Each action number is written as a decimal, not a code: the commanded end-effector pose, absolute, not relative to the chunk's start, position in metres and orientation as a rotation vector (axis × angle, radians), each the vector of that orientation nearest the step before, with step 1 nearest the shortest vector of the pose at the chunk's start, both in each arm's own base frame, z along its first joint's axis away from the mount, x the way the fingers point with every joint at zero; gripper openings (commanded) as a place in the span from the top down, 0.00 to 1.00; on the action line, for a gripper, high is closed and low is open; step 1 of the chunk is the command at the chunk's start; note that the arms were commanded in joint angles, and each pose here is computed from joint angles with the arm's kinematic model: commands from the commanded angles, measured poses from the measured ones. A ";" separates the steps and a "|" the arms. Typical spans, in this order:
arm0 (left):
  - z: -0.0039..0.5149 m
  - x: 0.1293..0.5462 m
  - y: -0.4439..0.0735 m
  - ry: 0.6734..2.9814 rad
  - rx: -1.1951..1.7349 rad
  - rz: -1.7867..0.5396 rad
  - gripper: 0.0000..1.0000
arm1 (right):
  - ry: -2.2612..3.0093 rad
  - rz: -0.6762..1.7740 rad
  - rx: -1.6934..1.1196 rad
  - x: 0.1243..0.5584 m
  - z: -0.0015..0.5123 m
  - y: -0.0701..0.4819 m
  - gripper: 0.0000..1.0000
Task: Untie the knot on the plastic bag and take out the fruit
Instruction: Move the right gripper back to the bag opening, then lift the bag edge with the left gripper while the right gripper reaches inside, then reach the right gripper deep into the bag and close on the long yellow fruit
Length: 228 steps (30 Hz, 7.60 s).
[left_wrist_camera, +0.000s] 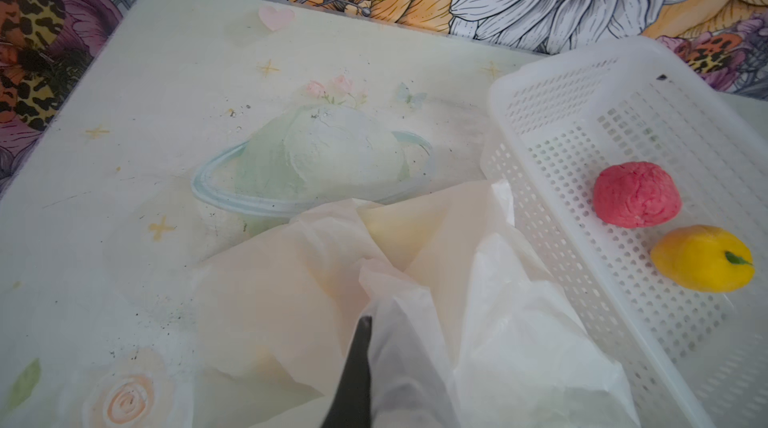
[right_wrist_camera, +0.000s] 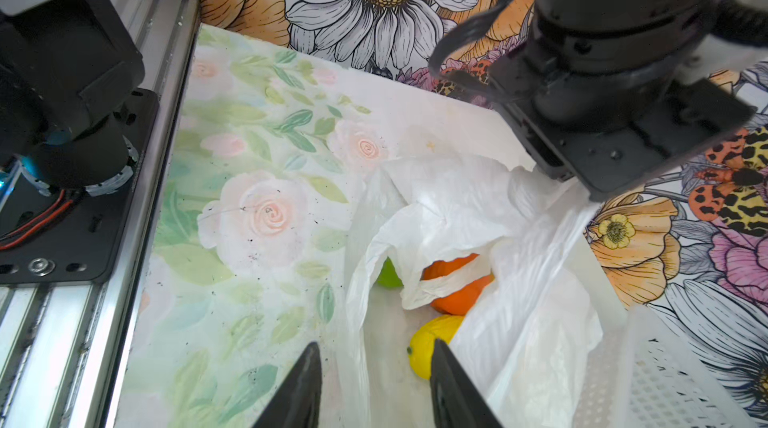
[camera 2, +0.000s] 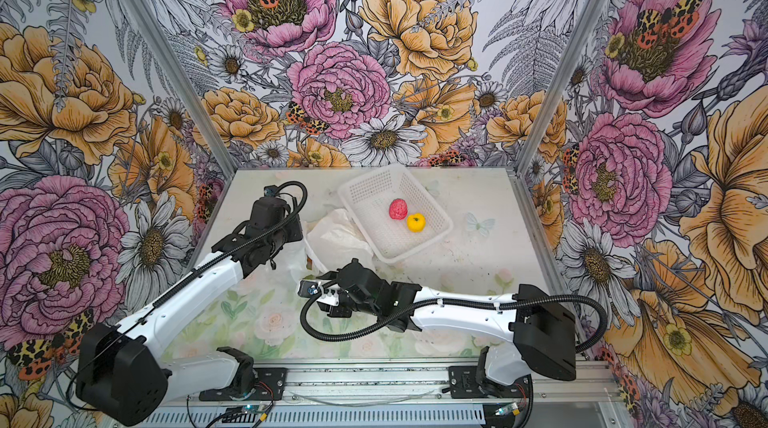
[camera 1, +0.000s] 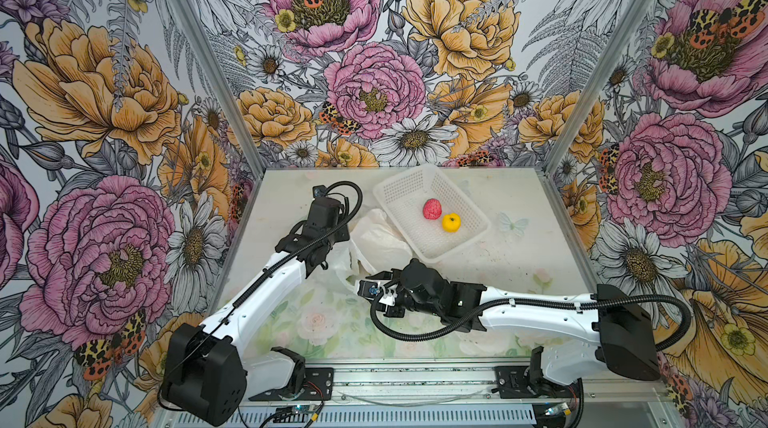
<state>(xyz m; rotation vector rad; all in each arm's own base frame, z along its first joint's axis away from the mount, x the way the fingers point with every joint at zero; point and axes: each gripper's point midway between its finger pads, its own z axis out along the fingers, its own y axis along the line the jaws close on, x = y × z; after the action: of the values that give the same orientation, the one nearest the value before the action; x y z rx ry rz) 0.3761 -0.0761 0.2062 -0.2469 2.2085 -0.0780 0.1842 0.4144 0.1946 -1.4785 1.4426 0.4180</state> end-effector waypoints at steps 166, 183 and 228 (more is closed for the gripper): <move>0.161 0.273 -0.115 2.700 0.054 -0.366 1.00 | 1.908 0.589 -0.224 0.284 0.251 0.215 0.15; 0.163 0.274 -0.112 2.689 0.043 -0.359 1.00 | 1.866 0.674 -0.675 0.221 0.233 0.401 0.57; 0.169 0.276 -0.103 2.658 -0.004 -0.359 1.00 | 1.978 0.639 -0.531 0.297 0.162 0.414 0.71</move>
<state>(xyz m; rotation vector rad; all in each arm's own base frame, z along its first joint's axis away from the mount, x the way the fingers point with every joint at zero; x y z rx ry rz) 0.2716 -0.1064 0.1698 -0.0044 2.6768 -0.3700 0.3140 0.4030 0.1247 -0.5029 2.0923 0.5429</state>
